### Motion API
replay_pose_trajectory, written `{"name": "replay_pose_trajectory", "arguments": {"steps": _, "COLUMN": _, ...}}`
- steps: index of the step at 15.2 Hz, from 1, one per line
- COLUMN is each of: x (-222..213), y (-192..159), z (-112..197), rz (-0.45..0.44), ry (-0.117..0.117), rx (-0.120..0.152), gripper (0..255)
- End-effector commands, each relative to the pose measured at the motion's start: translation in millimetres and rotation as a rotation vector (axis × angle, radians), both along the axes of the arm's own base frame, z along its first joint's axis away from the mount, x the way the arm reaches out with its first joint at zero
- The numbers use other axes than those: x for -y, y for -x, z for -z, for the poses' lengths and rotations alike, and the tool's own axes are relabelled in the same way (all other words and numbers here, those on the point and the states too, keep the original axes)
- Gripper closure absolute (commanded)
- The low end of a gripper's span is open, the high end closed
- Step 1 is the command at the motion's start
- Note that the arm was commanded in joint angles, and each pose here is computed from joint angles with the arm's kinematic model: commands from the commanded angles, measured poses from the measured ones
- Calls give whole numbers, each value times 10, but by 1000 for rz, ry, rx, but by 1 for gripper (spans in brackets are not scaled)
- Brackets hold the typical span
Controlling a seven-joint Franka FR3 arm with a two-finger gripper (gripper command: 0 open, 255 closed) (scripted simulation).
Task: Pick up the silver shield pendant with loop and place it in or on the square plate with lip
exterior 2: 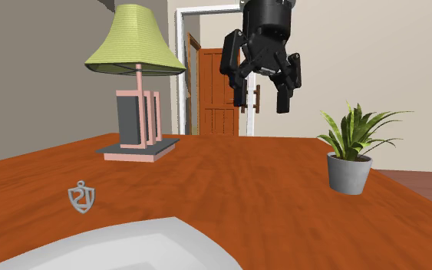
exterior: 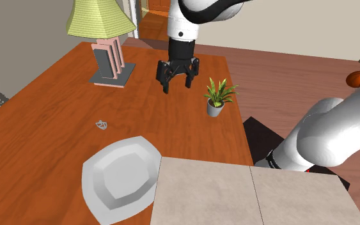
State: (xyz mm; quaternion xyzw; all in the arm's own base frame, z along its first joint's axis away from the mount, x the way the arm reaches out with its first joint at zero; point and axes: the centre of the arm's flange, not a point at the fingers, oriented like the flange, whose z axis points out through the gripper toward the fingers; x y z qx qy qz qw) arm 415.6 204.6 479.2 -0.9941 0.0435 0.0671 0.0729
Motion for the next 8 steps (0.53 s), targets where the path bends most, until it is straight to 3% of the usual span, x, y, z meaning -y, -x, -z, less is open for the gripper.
{"name": "replay_pose_trajectory", "arguments": {"steps": 1, "x": -205, "y": -110, "z": 93, "rz": 18, "ry": -13, "rx": -12, "gripper": 0}}
{"name": "replay_pose_trajectory", "arguments": {"steps": 8, "x": -920, "y": -530, "z": 412, "rz": 77, "ry": -53, "rx": -51, "gripper": 0}}
